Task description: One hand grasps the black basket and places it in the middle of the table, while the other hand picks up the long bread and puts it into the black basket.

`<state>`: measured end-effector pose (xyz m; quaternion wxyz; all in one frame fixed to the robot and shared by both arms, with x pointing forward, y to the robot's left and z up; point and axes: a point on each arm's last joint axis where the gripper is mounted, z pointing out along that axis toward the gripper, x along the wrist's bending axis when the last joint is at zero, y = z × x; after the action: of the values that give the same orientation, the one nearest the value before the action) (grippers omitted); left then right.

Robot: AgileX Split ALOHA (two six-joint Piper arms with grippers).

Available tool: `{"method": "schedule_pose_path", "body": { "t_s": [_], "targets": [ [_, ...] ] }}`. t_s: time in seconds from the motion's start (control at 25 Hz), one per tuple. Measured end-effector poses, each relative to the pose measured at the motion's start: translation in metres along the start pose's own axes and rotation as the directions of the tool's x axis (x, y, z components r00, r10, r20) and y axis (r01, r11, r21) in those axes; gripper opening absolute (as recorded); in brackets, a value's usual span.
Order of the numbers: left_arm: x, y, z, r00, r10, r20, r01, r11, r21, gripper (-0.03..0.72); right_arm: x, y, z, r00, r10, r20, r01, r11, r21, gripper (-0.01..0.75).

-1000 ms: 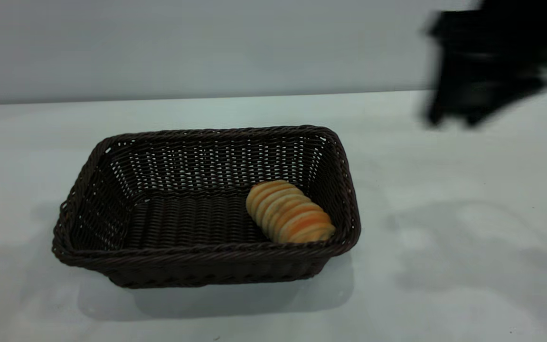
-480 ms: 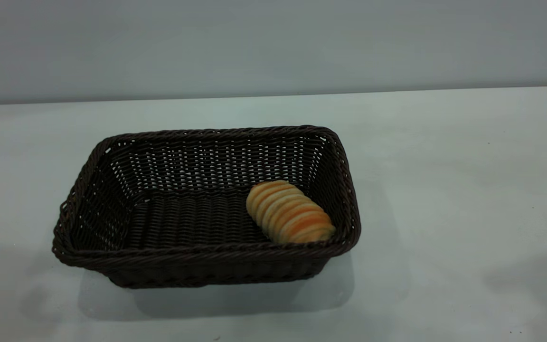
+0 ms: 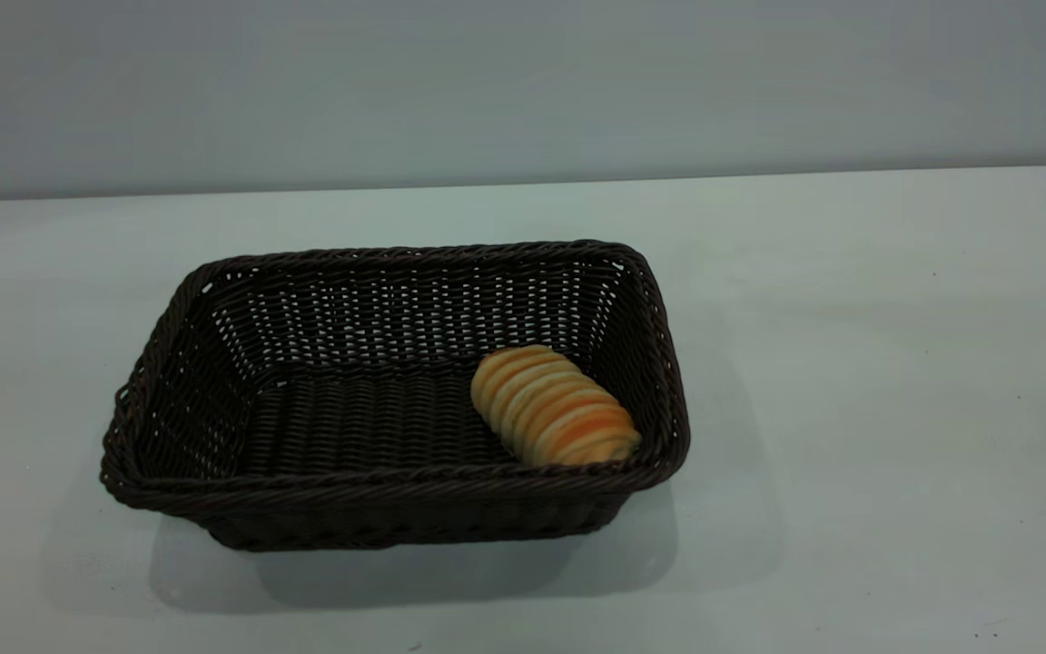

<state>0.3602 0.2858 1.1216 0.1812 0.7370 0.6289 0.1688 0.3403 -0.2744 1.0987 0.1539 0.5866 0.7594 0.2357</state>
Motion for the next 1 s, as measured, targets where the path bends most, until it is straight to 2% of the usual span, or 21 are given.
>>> {"method": "schedule_pose_path", "body": {
  "t_s": [0.12, 0.44, 0.64, 0.84, 1.0],
  "targets": [
    [-0.001, -0.023, 0.001, 1.000, -0.008, 0.000, 0.008, 1.000, -0.019, 0.537, 0.002, -0.020, -0.003, 1.000, -0.017, 0.001, 0.017, 0.999, -0.037, 0.398],
    [-0.002, -0.077, 0.000, 1.000, -0.013, -0.002, 0.013, 0.980, -0.198, 0.537, 0.005, -0.069, 0.011, 1.000, -0.026, 0.010, 0.027, 0.994, -0.104, 0.398],
    [-0.003, -0.103, -0.002, 1.000, -0.014, -0.003, 0.013, 0.959, -0.282, 0.537, 0.004, -0.083, 0.010, 0.999, -0.037, 0.038, 0.043, 0.983, -0.180, 0.398],
    [-0.003, -0.119, 0.004, 1.000, -0.015, 0.002, 0.015, 0.948, -0.319, 0.537, 0.002, -0.090, 0.008, 0.997, -0.044, 0.070, 0.058, 0.975, -0.216, 0.398],
    [-0.004, -0.125, 0.013, 1.000, -0.016, 0.009, 0.018, 0.953, -0.304, 0.537, 0.003, -0.091, 0.009, 0.997, -0.043, 0.069, 0.057, 0.975, -0.217, 0.398]
  ]
}}
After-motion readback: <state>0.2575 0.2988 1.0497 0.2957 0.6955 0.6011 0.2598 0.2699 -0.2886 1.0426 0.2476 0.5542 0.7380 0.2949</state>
